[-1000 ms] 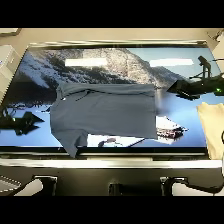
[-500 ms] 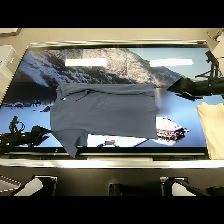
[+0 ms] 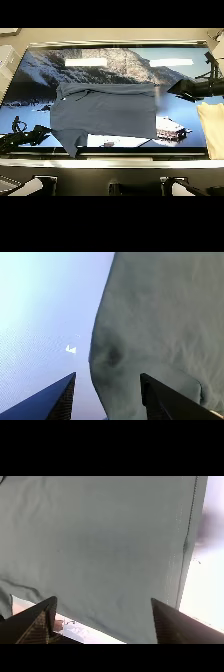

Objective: Fold the clothes and pants, and hang the long-sleeved shirts on hangers.

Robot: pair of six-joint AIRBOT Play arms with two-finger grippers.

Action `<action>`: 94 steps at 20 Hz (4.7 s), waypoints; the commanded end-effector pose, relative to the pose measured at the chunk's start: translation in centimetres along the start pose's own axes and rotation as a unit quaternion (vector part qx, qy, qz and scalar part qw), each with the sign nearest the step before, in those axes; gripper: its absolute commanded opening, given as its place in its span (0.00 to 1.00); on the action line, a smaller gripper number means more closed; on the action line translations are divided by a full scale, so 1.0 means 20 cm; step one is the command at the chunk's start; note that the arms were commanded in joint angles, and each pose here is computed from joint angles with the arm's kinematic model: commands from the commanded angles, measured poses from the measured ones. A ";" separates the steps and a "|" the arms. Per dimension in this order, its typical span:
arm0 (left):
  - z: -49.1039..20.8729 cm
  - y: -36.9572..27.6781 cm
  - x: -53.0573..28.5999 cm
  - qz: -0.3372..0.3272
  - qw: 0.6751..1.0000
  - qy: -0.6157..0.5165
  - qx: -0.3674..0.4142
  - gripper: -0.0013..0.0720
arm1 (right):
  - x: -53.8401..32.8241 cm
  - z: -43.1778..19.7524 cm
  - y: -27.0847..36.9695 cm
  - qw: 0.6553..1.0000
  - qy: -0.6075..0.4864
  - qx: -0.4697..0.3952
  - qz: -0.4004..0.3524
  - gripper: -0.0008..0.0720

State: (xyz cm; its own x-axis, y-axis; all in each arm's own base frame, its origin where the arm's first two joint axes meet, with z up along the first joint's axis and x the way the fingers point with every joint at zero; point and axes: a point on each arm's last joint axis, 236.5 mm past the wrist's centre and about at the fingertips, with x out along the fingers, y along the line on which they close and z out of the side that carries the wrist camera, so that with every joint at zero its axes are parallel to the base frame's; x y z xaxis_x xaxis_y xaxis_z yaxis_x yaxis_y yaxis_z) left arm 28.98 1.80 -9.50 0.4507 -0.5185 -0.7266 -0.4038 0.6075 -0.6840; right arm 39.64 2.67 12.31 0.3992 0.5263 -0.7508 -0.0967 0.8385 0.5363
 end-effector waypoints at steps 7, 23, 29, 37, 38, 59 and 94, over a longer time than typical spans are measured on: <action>0.03 0.03 0.04 0.008 1.000 -0.010 0.009 0.34 | 0.10 -0.13 -0.17 0.999 0.036 0.016 -0.036 0.93; 0.03 0.03 0.04 0.007 1.000 -0.009 0.005 0.04 | 0.50 -0.93 -0.56 0.967 0.109 0.229 0.003 0.87; 0.04 0.02 0.04 0.004 1.000 -0.013 -0.003 0.04 | 0.57 -0.94 -0.49 0.961 0.085 0.260 0.043 0.76; 0.04 0.02 0.04 0.000 1.000 -0.015 -0.009 0.04 | 0.57 -0.95 -0.48 0.956 0.085 0.278 0.048 0.76; 0.04 0.02 0.04 0.000 1.000 -0.015 -0.009 0.04 | 0.58 -0.97 -0.48 0.954 0.089 0.283 0.049 0.76; 0.04 0.01 0.04 -0.001 1.000 -0.013 -0.009 0.04 | 0.76 -0.96 -0.33 0.960 0.074 0.265 0.051 0.05; -0.05 -1.87 -2.19 0.075 0.795 -0.464 0.382 0.03 | -1.56 0.03 1.00 0.900 -0.403 -0.107 -0.128 0.04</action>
State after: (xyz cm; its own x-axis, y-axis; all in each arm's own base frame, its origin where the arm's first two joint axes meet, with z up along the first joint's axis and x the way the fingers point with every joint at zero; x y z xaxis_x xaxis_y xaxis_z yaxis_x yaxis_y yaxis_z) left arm 24.34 0.01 47.04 0.9736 -0.0087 -0.2280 -0.0157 0.9943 -0.1051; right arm 27.48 2.91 47.41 0.9678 0.1065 -0.2281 -0.0571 0.9753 0.2132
